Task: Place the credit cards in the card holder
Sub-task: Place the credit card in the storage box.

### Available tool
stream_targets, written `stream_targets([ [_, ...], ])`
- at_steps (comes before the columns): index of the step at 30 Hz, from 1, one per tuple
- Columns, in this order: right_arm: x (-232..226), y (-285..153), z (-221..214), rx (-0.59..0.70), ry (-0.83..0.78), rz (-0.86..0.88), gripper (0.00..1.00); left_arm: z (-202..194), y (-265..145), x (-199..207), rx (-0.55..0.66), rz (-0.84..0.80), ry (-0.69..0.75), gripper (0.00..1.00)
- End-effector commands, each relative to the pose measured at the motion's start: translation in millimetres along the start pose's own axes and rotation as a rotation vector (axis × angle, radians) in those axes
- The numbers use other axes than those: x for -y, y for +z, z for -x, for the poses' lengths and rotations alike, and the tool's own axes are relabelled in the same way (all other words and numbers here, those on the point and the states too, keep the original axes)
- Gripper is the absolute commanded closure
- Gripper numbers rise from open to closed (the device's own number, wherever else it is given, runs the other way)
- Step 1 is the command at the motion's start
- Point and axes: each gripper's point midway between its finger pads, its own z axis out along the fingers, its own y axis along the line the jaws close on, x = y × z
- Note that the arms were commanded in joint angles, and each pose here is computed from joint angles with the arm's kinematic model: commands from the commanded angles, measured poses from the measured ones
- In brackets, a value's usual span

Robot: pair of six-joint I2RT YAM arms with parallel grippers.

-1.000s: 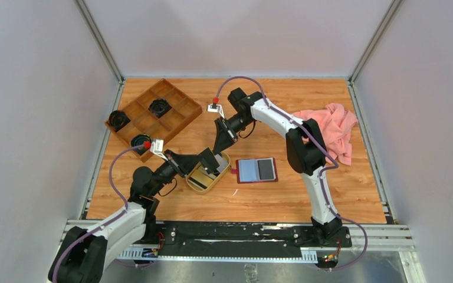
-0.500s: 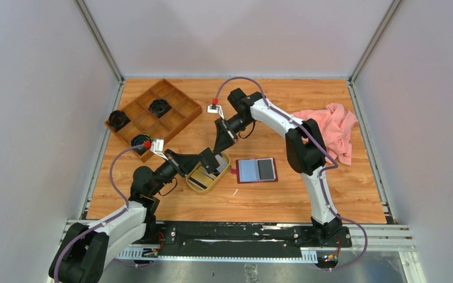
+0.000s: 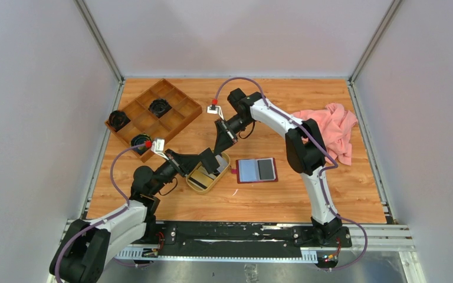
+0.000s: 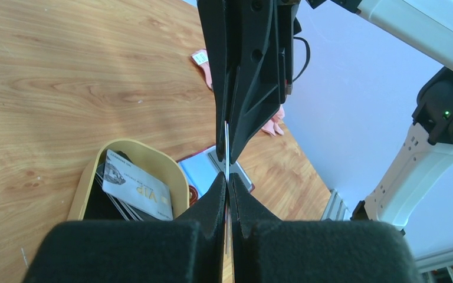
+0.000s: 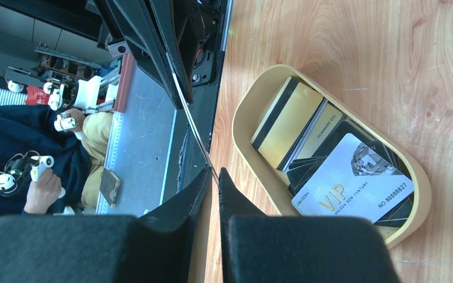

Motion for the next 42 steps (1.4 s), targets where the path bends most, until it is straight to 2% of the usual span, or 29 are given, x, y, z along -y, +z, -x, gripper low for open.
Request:
stream_targets([
  [1, 2.3, 5.3, -3.6, -0.024, 0.011, -0.005, 0.88, -46.4, -32.4, -27.1, -0.08, 0.07, -0.052, 1.0],
  [16, 2.7, 2.7, -6.7, -0.038, -0.054, -0.027, 0.86, -46.8, -31.5, -20.2, -0.092, 0.029, -0.059, 1.0],
  [25, 2.1, 1.9, -9.9, -0.047, -0.08, -0.03, 0.85, -48.7, -27.6, -14.6, -0.115, -0.022, -0.118, 1.0],
  [28, 4.2, 1.3, -12.7, -0.054, -0.083, -0.038, 0.84, -54.6, -24.1, -19.5, -0.156, -0.014, -0.143, 1.0],
  [42, 1.7, 2.5, -18.1, -0.052, -0.086, -0.008, 0.85, -46.4, -26.6, -10.0, -0.121, -0.053, -0.097, 1.0],
])
